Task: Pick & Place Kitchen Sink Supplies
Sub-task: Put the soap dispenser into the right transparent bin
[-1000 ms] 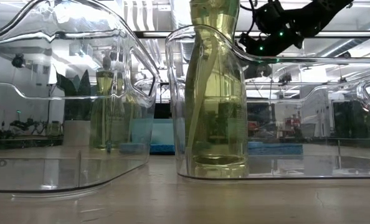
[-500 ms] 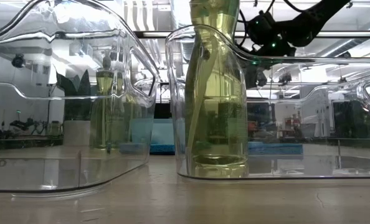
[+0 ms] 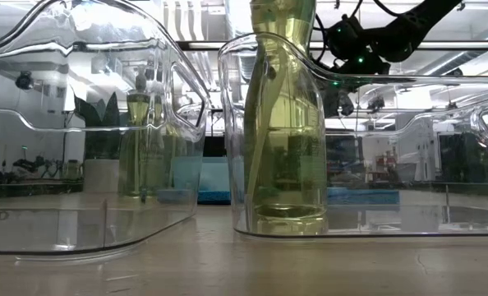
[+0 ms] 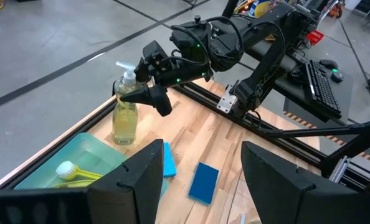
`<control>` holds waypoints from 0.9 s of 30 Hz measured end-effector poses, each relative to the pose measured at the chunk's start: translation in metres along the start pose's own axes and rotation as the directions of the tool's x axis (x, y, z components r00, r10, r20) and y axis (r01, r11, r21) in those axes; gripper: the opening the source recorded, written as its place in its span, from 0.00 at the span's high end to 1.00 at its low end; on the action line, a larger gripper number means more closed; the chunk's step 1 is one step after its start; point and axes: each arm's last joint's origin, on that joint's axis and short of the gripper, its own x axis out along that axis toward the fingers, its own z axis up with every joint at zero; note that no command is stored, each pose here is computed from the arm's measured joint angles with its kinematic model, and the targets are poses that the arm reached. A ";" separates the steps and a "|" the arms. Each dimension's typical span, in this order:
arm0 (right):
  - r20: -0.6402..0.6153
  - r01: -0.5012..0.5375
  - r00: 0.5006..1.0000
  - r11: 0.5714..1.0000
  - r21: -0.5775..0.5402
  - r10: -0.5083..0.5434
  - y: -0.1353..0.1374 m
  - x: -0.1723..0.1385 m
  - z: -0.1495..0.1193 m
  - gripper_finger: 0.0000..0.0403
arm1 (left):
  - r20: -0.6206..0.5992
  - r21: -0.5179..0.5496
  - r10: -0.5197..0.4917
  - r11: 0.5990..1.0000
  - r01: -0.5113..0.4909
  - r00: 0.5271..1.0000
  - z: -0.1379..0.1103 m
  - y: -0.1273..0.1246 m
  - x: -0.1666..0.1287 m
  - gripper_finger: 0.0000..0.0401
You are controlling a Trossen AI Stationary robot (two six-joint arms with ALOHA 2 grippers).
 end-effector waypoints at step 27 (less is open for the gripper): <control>-0.019 -0.254 0.967 0.967 -0.024 0.253 0.056 -0.133 0.117 0.28 | -0.002 -0.021 -0.020 1.000 0.020 1.000 0.000 0.000 -0.003 0.48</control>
